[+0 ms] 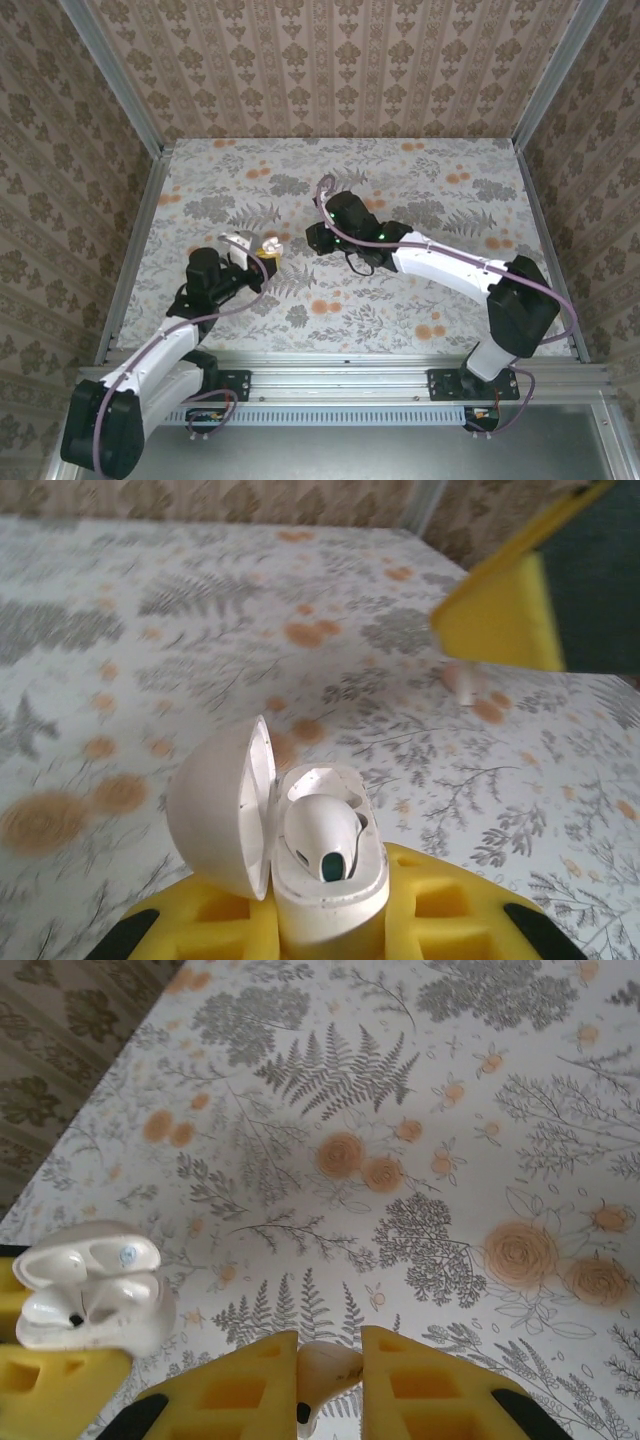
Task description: Insert the wireless bluetooth earbuds into the charging case
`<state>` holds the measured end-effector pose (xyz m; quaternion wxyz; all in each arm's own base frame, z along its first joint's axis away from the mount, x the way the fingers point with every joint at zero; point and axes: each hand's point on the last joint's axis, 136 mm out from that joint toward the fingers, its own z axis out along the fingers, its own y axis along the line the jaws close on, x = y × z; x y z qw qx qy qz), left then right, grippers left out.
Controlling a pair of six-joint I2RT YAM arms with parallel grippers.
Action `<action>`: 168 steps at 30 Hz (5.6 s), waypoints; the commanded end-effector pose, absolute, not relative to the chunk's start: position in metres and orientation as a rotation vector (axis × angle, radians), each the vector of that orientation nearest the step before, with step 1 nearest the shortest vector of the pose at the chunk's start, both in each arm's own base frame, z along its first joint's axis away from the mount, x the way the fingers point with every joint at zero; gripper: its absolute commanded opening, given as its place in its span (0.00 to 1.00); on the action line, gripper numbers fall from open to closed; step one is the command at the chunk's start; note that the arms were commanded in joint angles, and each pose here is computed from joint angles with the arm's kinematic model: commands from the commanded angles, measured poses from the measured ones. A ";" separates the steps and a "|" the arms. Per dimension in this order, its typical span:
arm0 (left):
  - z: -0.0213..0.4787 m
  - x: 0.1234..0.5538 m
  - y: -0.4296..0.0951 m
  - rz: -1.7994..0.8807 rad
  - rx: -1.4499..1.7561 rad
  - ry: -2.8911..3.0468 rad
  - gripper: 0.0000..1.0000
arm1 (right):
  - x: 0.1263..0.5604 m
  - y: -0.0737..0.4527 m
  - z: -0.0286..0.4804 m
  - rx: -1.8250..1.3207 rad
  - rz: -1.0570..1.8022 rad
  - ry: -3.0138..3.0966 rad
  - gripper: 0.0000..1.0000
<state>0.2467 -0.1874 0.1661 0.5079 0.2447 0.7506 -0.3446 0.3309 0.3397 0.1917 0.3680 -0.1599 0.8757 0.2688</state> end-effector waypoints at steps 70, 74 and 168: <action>0.209 0.227 -0.203 -0.726 0.749 1.556 0.13 | 0.287 0.398 0.209 -0.552 0.857 2.052 0.17; 0.210 0.227 -0.203 -0.725 0.751 1.554 0.13 | 0.291 0.390 0.204 -0.519 0.806 2.073 0.17; 0.263 0.159 -0.250 -1.010 1.184 1.323 0.14 | 0.233 0.302 0.239 -1.627 0.955 1.455 0.85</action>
